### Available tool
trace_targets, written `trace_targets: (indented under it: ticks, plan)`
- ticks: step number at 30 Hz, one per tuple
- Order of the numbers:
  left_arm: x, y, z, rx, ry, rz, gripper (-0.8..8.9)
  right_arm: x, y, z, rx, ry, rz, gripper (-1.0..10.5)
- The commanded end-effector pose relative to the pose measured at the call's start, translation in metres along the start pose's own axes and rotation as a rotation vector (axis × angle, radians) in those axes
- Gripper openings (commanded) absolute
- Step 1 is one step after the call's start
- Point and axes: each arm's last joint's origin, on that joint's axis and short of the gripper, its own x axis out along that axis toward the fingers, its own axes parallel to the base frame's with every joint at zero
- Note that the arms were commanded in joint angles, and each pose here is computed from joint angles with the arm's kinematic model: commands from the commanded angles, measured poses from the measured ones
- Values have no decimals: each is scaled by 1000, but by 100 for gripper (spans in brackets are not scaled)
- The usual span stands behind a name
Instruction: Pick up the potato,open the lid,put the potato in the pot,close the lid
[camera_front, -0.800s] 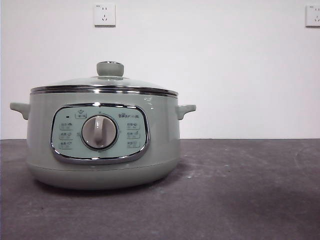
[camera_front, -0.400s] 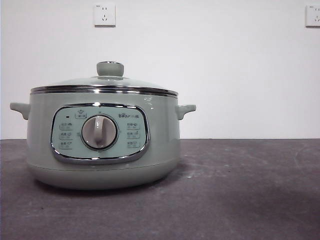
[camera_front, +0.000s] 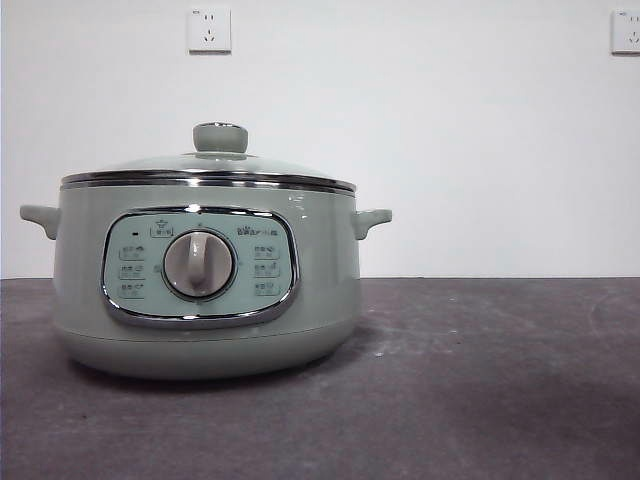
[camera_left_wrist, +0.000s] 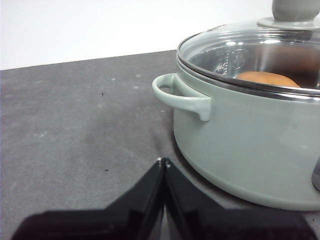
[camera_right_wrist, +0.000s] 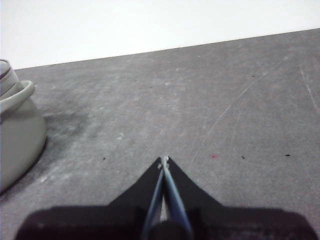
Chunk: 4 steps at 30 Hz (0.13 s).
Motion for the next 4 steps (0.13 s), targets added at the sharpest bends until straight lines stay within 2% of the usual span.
trace_targets:
  ticks: [1, 4]
  plan:
    - [1, 0, -4, 7, 10, 3, -3, 1, -1, -4, 11, 21, -4, 1]
    - [1, 0, -4, 7, 10, 3, -3, 1, -1, -4, 11, 21, -4, 1]
